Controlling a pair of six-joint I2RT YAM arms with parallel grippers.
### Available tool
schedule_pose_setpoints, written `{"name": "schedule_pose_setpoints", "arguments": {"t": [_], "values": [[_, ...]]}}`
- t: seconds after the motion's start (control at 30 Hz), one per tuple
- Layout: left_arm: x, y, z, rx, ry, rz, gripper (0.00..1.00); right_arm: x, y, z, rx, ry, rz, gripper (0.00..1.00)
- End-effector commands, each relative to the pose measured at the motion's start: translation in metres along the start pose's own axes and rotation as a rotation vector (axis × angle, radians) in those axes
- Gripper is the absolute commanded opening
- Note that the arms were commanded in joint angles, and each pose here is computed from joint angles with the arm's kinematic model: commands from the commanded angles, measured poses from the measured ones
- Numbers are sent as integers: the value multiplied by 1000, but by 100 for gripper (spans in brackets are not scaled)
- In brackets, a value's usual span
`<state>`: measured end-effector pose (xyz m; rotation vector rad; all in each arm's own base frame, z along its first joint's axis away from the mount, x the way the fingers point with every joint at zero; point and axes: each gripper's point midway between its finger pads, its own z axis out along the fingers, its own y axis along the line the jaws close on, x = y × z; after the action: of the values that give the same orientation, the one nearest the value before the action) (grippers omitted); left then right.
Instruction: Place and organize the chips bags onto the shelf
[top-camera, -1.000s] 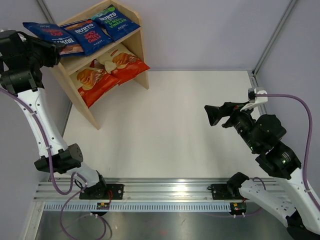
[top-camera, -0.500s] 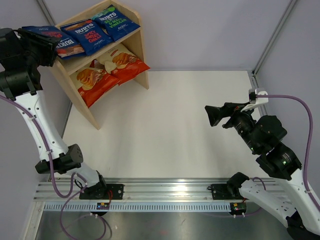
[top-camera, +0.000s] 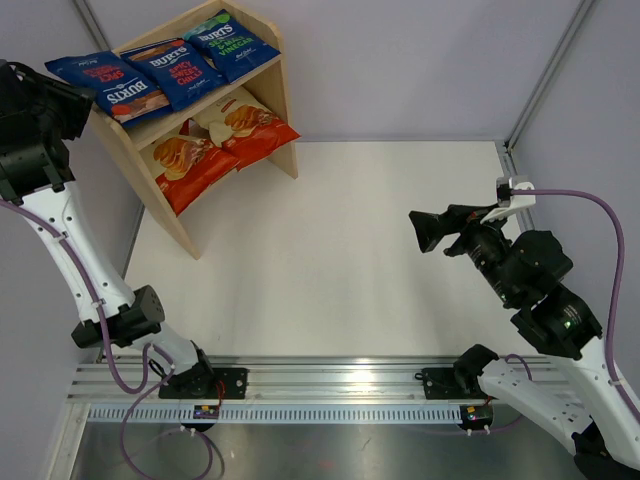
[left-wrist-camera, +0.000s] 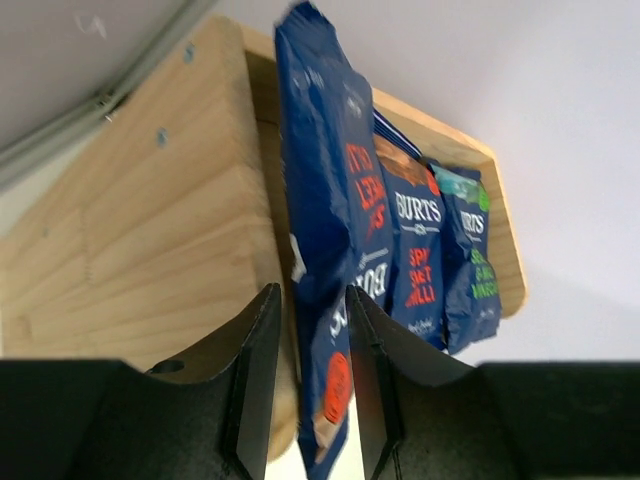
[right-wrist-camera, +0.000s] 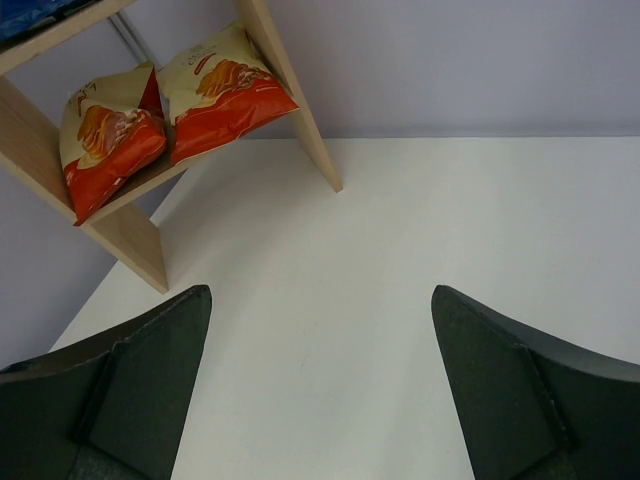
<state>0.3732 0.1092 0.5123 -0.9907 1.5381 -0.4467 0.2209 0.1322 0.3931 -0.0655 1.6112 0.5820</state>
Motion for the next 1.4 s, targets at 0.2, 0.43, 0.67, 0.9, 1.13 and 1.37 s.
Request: {"name": "schedule_pose_setpoints", "arguments": {"t": [0.2,0.43,0.67,0.9,1.13,1.37], "values": [[-29,10,17,8,-61,39,29,-7,0,6,4,-32,-13,99],[-31,5,26,45,-52,52,30,-4,1,9,0,-28,-13,99],[-43,-13,-17,85,-135,71,29,0,2,14,-1,-13,-16,99],[-49,-37,-27,209,-155,50,21,1,3,16,-6,-8,-19,99],[-49,-43,6,277,-108,14,19,5,2,20,-1,2,-23,99],[-37,-13,57,221,-35,12,13,7,2,24,2,10,-26,100]]}}
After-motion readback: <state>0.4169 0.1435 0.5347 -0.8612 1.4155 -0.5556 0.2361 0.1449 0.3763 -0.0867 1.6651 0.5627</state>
